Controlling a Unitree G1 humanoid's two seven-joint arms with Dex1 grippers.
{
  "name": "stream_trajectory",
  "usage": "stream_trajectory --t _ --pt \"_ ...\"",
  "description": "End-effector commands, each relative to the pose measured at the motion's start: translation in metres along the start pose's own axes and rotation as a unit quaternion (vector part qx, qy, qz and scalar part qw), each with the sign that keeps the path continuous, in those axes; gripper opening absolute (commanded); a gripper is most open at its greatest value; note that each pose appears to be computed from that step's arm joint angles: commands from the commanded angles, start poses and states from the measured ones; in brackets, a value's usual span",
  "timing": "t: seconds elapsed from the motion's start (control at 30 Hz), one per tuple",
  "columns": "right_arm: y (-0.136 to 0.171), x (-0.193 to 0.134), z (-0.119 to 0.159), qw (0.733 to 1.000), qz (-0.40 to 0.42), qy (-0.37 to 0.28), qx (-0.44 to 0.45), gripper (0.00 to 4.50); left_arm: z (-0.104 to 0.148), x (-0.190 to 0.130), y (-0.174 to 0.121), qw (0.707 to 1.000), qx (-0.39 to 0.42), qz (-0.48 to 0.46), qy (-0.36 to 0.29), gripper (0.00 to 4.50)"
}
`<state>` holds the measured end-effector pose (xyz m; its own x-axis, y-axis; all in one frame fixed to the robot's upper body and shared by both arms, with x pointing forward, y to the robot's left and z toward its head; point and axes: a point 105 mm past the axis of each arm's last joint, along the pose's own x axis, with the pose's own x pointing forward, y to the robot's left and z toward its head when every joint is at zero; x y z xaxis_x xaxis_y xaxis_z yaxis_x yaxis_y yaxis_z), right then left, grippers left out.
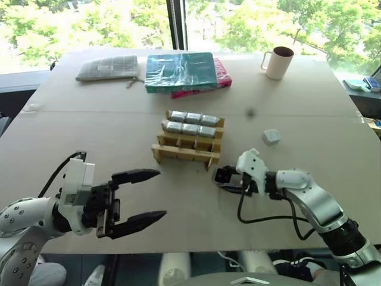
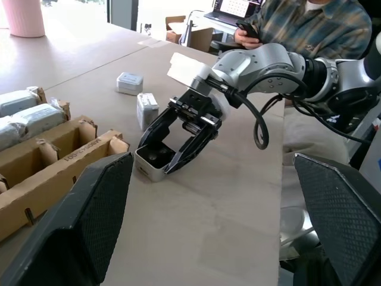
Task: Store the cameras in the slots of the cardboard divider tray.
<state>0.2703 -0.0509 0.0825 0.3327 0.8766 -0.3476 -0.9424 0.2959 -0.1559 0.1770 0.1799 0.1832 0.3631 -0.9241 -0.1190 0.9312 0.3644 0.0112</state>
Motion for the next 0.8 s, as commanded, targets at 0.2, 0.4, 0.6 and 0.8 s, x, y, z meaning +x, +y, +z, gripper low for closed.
stream_trajectory --t 0.2,0.4,0.6,0.8 --pt "0.009 -0.042 0.072 0.992 -0.020 -0.085 -0.087 1.91 -0.004 0.021 0.029 0.983 -0.154 0.098 0.027 4.50" --pt "0.014 -0.051 0.105 0.974 -0.032 -0.089 -0.208 1.91 0.012 0.064 0.046 0.947 -0.320 0.016 -0.016 4.50" --pt "-0.005 -0.045 0.110 0.956 -0.065 -0.070 -0.277 1.91 0.020 0.090 0.041 0.929 -0.368 -0.032 -0.026 4.50" --pt "-0.012 -0.041 0.120 0.949 -0.073 -0.080 -0.296 1.91 0.019 0.091 0.045 0.924 -0.380 -0.034 -0.039 4.50"
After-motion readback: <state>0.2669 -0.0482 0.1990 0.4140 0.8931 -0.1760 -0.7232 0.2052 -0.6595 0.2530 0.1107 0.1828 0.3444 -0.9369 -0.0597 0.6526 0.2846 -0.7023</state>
